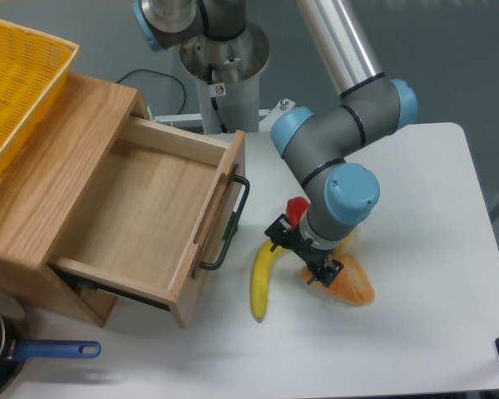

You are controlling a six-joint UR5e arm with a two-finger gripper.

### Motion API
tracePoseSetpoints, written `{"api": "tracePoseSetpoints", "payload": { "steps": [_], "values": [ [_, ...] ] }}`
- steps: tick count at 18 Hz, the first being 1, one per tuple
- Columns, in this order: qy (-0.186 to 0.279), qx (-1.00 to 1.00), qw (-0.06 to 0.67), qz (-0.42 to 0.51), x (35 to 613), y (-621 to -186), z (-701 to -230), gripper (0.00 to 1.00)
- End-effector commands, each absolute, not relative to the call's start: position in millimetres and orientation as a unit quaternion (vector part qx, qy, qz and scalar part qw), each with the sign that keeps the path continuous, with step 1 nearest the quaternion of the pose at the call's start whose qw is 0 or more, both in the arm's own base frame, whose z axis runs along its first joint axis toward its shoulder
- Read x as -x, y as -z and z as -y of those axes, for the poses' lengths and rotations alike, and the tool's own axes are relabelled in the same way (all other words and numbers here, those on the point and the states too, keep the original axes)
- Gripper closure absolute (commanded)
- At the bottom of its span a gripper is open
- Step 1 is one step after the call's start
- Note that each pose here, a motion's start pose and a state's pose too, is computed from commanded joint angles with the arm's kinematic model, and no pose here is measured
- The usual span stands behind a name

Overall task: Pick up the banana
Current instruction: 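Lower the gripper onto the banana's stem end and close it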

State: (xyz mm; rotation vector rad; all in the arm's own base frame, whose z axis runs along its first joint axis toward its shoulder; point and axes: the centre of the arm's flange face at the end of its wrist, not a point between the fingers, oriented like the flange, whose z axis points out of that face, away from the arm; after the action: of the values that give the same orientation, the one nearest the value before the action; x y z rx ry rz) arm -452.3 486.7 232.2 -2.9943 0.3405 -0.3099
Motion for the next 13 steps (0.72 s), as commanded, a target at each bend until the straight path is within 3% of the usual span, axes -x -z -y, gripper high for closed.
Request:
{"api": "tracePoseSetpoints", "payload": {
  "steps": [13],
  "values": [
    [0.109,0.984,0.049,-0.13,435.6,-207.2,-506.2,0.0]
  ]
}}
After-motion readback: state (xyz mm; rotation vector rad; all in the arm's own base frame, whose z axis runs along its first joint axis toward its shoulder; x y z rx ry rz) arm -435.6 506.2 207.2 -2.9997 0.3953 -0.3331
